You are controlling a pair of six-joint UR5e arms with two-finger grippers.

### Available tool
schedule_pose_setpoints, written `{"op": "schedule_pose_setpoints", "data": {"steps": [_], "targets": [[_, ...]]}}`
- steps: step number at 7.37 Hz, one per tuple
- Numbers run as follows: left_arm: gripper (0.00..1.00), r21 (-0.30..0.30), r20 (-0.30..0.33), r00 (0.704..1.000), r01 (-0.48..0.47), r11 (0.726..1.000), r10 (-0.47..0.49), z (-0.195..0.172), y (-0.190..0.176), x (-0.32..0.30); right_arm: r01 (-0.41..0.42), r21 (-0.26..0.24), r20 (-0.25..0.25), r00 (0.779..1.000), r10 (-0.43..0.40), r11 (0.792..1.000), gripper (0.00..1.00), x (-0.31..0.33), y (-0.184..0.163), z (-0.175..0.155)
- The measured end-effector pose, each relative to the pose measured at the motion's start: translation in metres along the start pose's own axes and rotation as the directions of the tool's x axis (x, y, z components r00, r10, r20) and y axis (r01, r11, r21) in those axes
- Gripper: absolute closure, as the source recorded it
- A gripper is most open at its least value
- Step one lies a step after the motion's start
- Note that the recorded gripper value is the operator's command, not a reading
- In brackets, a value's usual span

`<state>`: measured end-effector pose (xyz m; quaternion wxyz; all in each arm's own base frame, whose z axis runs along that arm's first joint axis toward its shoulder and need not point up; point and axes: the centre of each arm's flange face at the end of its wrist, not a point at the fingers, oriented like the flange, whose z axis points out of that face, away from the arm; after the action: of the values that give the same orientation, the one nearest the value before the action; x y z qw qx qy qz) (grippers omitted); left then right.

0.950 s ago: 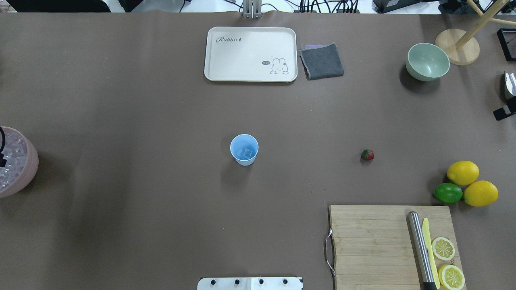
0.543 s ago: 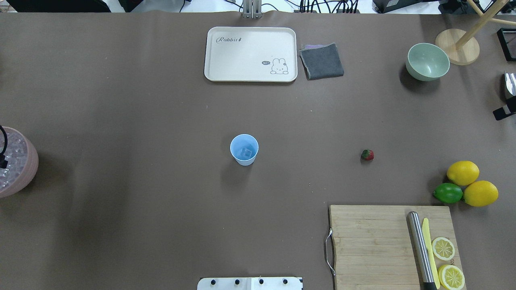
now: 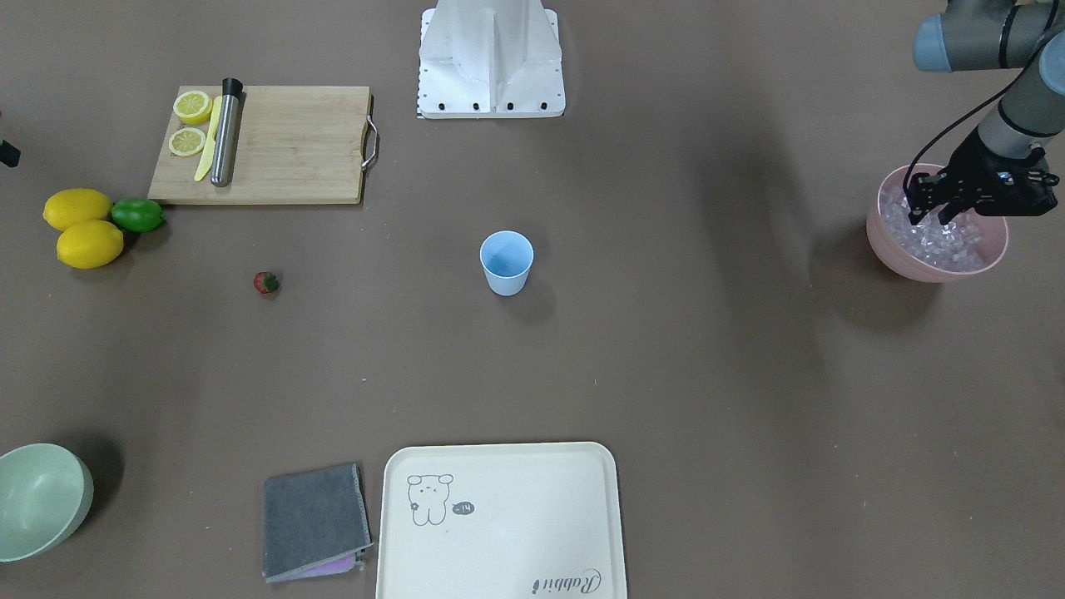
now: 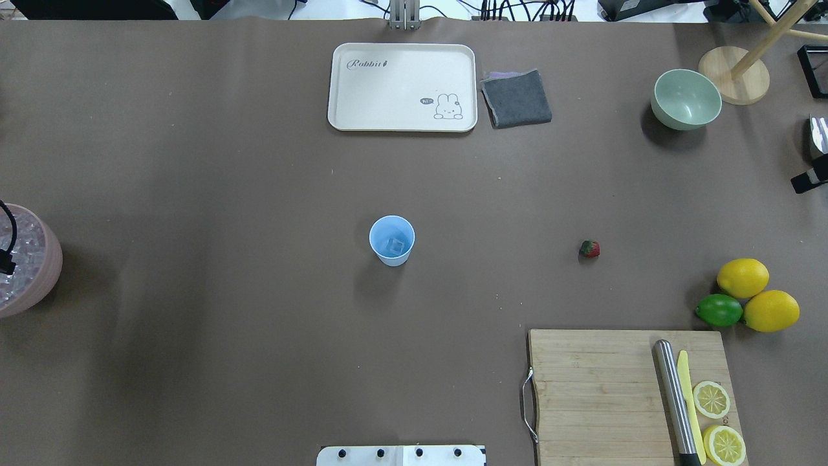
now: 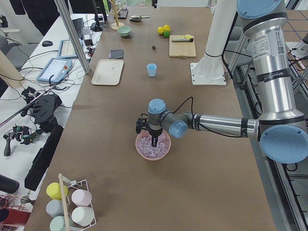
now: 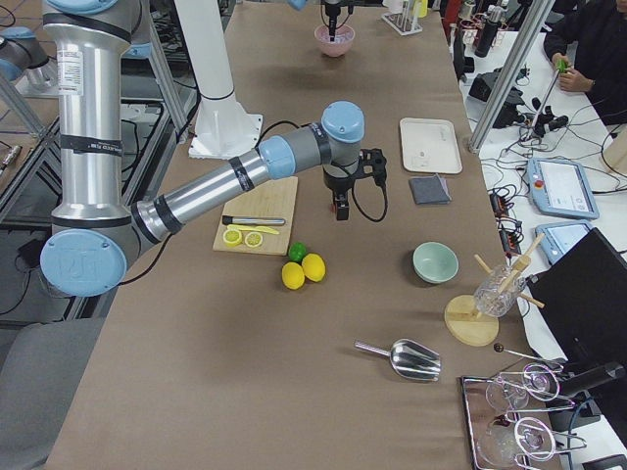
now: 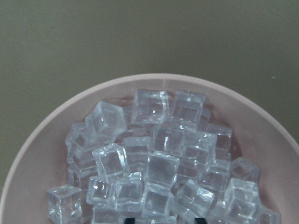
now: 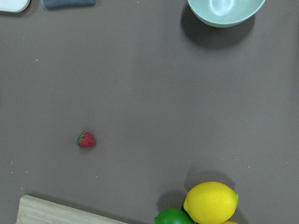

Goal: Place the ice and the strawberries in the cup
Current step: 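Lower the left gripper into the bowl and grasp another ice cube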

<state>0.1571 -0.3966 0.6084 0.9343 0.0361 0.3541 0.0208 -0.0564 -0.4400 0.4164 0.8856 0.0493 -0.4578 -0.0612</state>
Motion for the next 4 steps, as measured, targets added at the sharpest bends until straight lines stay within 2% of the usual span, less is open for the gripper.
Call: {"op": "schedule_pose_setpoints", "data": {"steps": [2,3,4], "targets": [[0.5,-0.002,-0.002,1.0,-0.006,1.0,0.006,0.0019,0.001,0.0012,-0.004,0.001,0.001,1.0,0.004,1.0,0.0,-0.0008,0.0006,-0.0007],[0.67,-0.002,-0.003,1.0,-0.007,1.0,0.007,0.003,0.0012,0.0009,-0.004,0.001,0.001,1.0,0.004,1.0,0.0,-0.0008,0.0006,-0.0007],[1.0,-0.003,-0.004,1.0,-0.007,1.0,0.007,0.0041,0.0012,0.0015,-0.004,0.001,0.001,1.0,0.004,1.0,0.0,-0.0009,0.0004,-0.0008]]}}
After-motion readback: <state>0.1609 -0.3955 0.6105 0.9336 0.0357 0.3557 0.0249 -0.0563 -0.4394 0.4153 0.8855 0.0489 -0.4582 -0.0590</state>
